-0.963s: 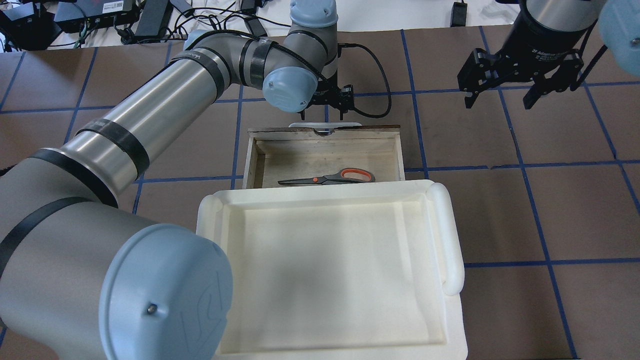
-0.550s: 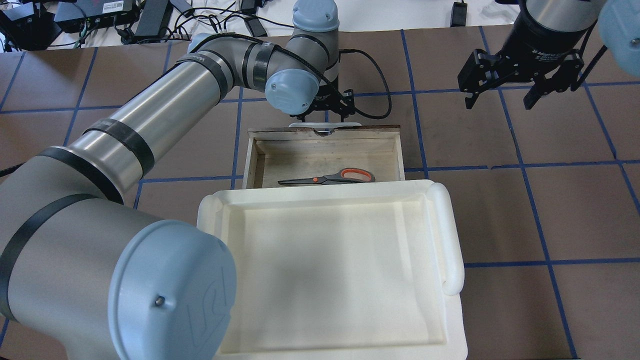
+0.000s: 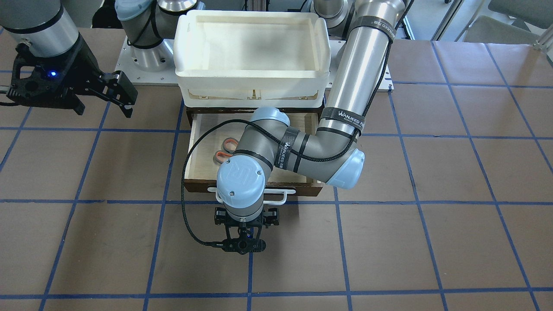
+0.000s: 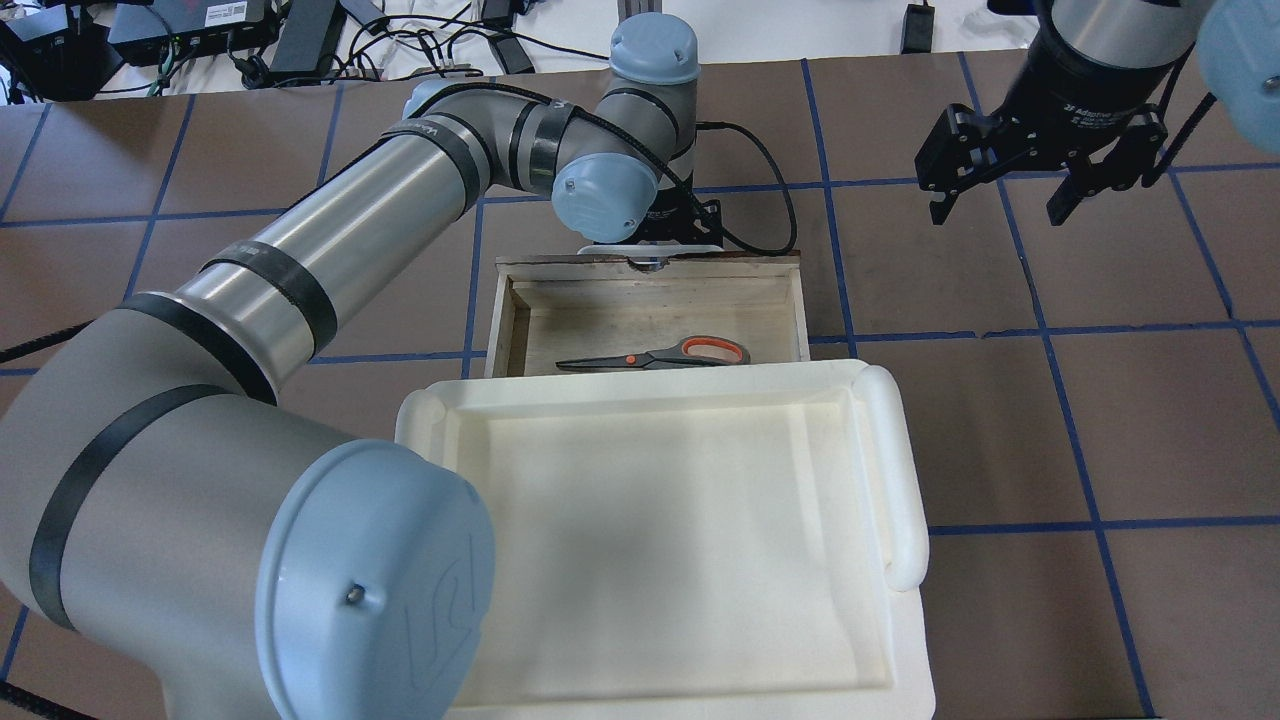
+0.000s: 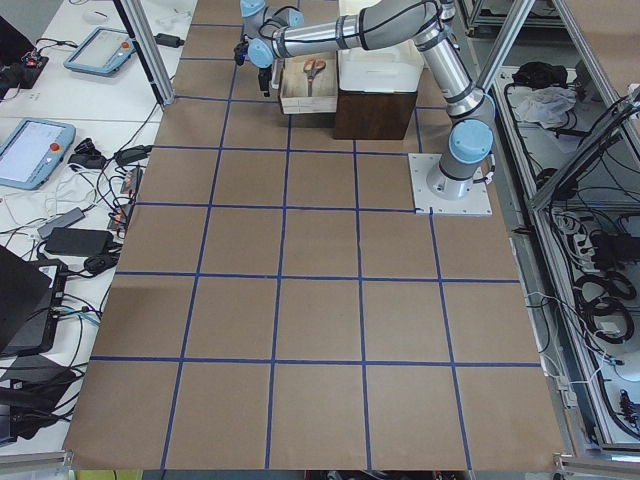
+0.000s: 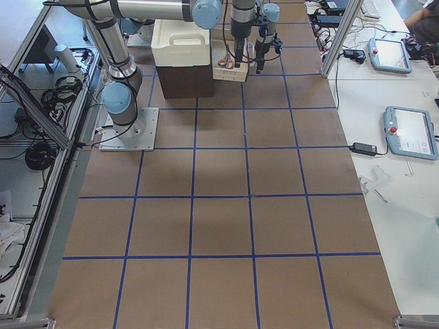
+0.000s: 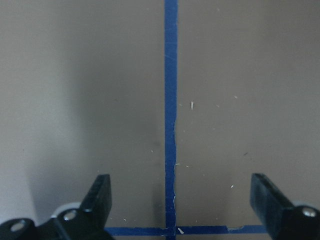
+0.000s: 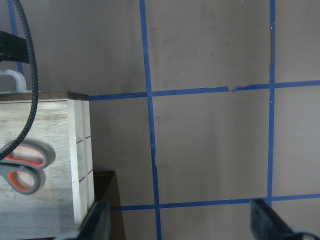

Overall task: Put scissors in drawer and close it
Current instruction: 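Reach the left gripper over the drawer front near its white handle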

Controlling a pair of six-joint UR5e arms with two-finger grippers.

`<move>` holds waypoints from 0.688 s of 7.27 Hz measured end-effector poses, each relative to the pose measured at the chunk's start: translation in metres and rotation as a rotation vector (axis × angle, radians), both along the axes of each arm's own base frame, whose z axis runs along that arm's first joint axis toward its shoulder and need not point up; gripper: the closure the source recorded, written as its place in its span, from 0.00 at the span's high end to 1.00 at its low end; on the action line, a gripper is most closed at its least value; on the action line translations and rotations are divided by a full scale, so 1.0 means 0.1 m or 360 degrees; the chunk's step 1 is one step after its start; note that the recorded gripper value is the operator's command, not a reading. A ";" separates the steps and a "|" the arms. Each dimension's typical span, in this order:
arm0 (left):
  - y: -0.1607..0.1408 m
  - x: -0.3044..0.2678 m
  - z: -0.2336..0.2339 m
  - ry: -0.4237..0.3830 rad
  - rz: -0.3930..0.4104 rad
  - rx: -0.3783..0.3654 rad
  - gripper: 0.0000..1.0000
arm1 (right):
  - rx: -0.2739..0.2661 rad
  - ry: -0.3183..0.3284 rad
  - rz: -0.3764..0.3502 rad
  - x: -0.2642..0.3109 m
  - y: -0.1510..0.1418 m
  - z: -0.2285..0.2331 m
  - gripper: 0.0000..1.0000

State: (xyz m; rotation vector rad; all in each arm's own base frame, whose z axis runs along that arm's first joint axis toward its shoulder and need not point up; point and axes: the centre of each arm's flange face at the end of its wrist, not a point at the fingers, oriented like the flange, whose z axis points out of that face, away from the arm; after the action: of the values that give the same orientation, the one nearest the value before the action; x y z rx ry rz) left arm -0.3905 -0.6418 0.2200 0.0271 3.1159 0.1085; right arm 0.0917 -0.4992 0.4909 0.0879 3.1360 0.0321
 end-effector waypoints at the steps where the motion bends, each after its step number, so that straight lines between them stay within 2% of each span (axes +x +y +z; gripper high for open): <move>1: 0.05 -0.02 0.02 -0.0010 -0.0010 0.0028 1.00 | -0.0003 0.0001 0.0000 0.00 0.03 0.03 1.00; 5: 0.20 -0.08 0.26 -0.0014 -0.0032 0.0059 1.00 | 0.0000 0.0000 -0.0002 0.00 0.05 0.05 1.00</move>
State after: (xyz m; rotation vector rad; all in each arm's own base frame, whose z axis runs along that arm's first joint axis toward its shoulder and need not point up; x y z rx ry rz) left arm -0.3990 -0.6215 0.2455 0.0590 3.1038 0.1650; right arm 0.0912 -0.4938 0.4959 0.0898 3.1361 0.0325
